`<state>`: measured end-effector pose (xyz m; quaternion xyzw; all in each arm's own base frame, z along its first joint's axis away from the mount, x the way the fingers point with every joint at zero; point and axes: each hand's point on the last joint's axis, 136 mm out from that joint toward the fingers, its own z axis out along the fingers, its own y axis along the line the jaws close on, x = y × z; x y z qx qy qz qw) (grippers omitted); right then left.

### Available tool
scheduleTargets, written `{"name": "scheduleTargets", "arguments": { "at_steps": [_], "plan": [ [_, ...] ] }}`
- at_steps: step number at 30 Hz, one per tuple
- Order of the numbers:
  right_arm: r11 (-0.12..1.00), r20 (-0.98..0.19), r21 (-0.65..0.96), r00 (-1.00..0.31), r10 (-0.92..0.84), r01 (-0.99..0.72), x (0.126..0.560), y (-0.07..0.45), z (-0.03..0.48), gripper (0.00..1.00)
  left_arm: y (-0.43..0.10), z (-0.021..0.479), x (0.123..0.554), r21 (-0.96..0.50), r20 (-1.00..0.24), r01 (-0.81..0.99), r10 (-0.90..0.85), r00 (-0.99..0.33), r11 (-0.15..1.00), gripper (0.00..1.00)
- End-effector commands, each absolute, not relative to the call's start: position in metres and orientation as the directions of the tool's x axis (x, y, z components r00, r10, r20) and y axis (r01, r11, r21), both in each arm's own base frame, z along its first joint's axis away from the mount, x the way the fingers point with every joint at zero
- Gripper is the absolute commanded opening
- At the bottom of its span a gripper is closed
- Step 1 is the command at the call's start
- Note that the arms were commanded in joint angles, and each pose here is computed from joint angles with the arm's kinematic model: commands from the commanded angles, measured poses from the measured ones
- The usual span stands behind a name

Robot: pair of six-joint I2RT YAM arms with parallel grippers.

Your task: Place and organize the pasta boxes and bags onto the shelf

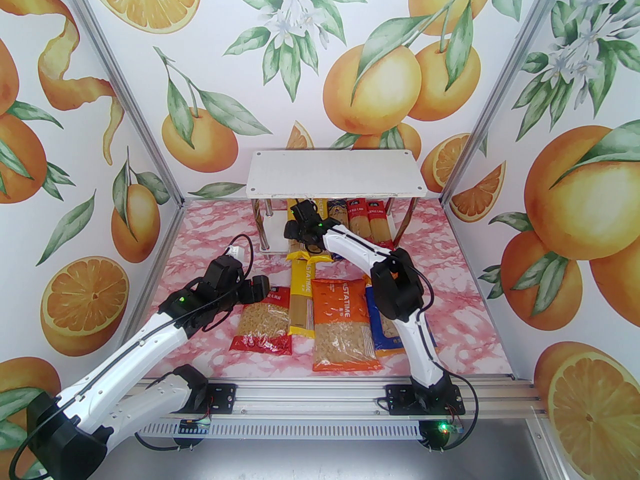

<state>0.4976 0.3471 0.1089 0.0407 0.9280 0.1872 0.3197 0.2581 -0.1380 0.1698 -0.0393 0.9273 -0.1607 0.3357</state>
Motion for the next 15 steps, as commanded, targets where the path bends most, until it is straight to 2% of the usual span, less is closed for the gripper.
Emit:
{"name": "scheduleTargets", "arguments": {
  "at_steps": [1,9,15],
  "plan": [
    [0.910,-0.577,0.411,-0.785,0.225,-0.042,0.492,0.342,0.126,0.66,-0.138,0.169,0.260,-0.321,-0.614,0.047,-0.170,-0.771,0.946,0.81],
    [0.904,-0.642,0.420,-0.729,0.237,-0.077,0.482,0.330,0.159,0.69,-0.135,0.169,0.258,-0.311,-0.616,0.038,-0.171,-0.769,0.950,0.81],
    [0.913,-0.656,0.397,-0.724,0.212,-0.092,0.455,0.316,0.168,0.69,-0.135,0.166,0.254,-0.314,-0.602,0.037,-0.168,-0.781,0.949,0.79]
  ]
}}
